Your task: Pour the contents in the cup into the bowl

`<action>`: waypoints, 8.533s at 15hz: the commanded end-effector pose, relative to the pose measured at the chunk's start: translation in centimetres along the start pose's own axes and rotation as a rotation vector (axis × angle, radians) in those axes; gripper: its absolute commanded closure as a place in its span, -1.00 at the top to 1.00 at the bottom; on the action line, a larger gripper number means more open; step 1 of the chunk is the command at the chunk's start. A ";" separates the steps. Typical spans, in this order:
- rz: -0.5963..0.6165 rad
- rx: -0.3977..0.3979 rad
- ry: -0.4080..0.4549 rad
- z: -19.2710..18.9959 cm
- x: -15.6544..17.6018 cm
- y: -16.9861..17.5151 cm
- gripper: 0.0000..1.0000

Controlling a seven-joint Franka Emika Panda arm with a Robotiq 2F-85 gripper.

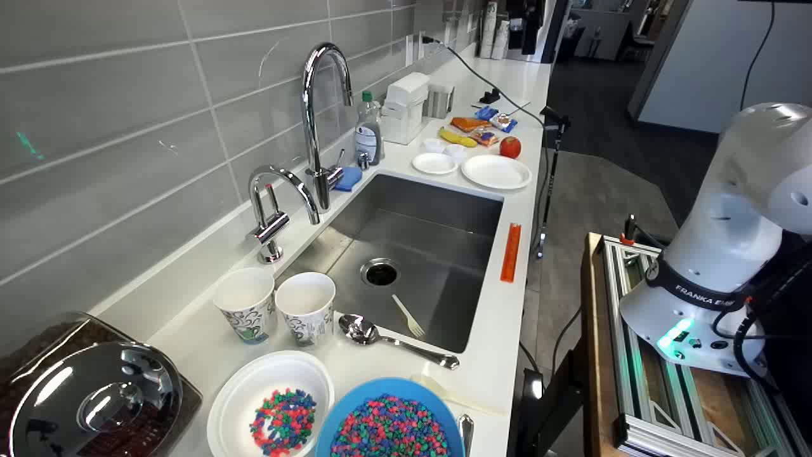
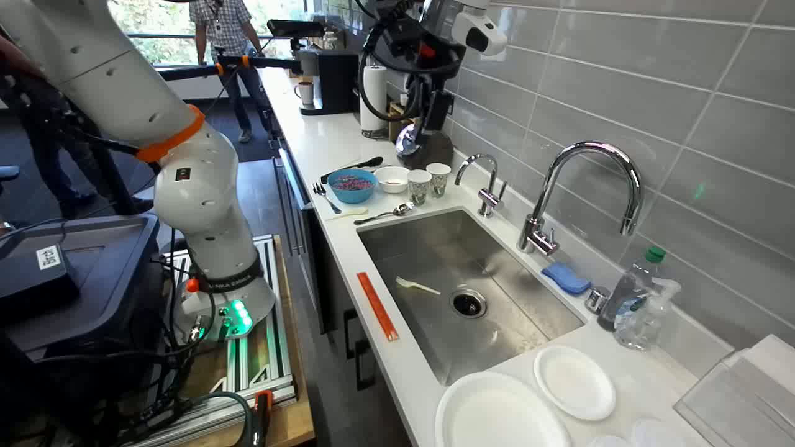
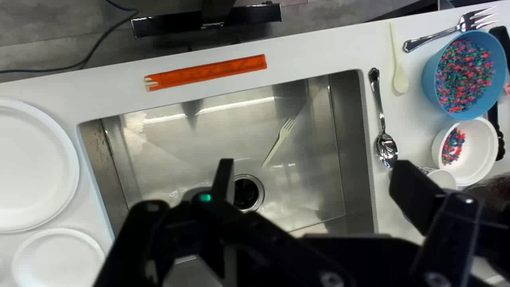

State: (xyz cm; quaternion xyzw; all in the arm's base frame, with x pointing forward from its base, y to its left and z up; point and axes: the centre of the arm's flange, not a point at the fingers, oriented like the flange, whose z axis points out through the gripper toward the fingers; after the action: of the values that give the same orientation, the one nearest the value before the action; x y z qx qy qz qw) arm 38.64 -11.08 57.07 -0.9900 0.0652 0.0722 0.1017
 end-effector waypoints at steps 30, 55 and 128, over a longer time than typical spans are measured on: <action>-0.312 -0.149 0.266 18.2 10.6 -19.7 1.00; -0.498 -0.099 0.295 28.4 13.1 -25.8 1.00; -1.239 -0.306 -0.494 28.8 4.0 -39.1 -0.98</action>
State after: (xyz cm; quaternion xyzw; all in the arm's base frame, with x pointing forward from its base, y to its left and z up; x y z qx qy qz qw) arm 43.51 30.80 36.77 -0.8269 -0.5273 0.1917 -0.0375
